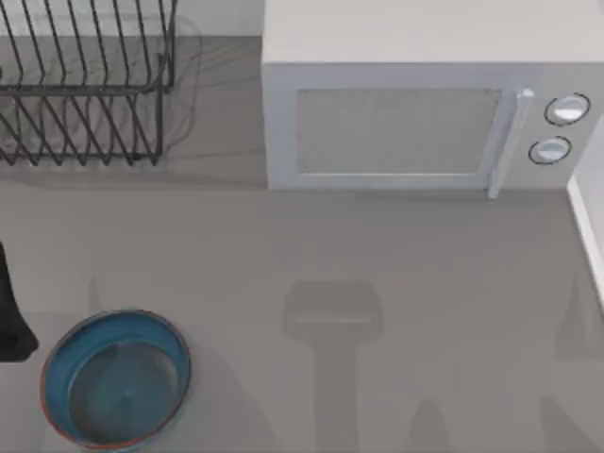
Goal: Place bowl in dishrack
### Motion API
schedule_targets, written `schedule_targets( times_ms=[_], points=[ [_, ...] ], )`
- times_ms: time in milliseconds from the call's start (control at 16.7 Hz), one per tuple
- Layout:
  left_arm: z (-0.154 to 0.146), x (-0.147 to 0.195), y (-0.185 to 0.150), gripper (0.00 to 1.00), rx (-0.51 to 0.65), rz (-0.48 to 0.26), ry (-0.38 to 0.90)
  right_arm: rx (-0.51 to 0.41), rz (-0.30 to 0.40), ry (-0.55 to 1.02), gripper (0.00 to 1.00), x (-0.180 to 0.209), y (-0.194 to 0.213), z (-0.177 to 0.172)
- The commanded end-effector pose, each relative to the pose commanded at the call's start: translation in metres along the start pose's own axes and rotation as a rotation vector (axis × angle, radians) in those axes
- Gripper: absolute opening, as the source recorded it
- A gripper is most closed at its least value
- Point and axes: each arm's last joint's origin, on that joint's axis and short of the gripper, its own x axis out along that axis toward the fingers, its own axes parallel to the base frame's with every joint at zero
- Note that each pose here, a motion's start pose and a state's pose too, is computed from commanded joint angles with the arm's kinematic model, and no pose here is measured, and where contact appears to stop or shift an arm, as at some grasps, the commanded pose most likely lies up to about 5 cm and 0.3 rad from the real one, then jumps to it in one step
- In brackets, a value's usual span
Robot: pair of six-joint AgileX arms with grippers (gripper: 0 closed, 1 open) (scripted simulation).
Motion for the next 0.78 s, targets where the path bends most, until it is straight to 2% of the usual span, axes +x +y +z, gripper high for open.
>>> schedule_targets(
  times_ms=[240, 420, 600, 780],
  points=[
    [0.005, 0.0, -0.002, 1.0, -0.017, -0.02, 0.032, 0.0, 0.0, 0.0, 1.0, 0.0, 0.0, 0.0],
    [0.024, 0.002, -0.009, 1.0, -0.074, -0.078, 0.154, 0.0, 0.0, 0.0, 1.0, 0.0, 0.0, 0.0],
    [0.048, 0.013, -0.02, 1.0, -0.137, -0.143, 0.374, 0.0, 0.0, 0.0, 1.0, 0.0, 0.0, 0.0],
    [0.065, 0.036, -0.04, 1.0, -0.171, -0.18, 0.68, 0.0, 0.0, 0.0, 1.0, 0.0, 0.0, 0.0]
  ],
)
